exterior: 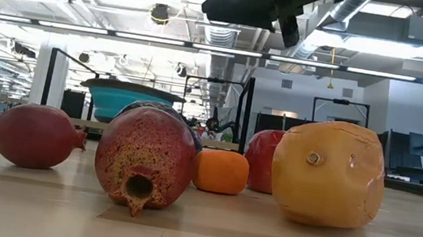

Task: Pick & Place Fruit
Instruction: Put the bottom left plum in the blue strainer bowl on the shelf

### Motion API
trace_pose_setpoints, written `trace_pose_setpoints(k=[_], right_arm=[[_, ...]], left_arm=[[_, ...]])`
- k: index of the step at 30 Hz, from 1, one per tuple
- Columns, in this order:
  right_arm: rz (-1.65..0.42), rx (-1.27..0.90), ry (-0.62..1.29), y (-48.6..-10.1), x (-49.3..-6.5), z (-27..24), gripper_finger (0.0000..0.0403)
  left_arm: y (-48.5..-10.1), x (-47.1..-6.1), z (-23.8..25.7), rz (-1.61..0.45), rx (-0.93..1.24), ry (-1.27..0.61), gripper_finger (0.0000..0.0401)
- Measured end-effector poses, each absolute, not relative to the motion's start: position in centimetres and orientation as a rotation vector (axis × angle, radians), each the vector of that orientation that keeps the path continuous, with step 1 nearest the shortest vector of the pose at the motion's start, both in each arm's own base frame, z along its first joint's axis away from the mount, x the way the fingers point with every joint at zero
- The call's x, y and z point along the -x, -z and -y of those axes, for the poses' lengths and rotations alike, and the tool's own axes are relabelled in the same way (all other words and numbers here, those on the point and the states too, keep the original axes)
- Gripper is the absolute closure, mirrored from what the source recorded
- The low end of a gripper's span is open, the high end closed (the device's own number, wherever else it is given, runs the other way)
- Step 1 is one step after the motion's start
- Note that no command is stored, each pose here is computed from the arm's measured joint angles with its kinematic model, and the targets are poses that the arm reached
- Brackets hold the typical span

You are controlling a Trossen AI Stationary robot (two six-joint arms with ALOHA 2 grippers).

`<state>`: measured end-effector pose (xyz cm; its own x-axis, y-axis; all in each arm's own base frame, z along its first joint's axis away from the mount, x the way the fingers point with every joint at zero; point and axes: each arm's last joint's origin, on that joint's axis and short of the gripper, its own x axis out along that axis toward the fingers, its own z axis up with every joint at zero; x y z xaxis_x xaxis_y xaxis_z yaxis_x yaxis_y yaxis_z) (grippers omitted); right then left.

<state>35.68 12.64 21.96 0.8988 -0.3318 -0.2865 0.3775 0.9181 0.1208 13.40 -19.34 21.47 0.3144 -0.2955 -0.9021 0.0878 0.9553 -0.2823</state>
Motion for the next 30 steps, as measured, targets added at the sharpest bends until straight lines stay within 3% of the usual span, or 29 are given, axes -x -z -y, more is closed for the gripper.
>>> trace_pose_setpoints(k=[10, 21, 30], right_arm=[[-0.235, -0.196, 0.367, -22.3, -35.8, -12.5, 0.0347], [-0.202, -0.217, 0.356, -22.6, -35.9, -12.8, 0.0347], [-0.184, -0.229, 0.353, -22.8, -35.9, -12.8, 0.0347]], left_arm=[[-17.2, -11.2, 21.4, -1.104, 0.152, 0.056, 0.0074], [-13.1, -12.0, 22.2, -0.966, 0.099, 0.107, 0.0082], [-12.0, -11.9, 21.8, -0.903, 0.133, 0.106, 0.0121]])
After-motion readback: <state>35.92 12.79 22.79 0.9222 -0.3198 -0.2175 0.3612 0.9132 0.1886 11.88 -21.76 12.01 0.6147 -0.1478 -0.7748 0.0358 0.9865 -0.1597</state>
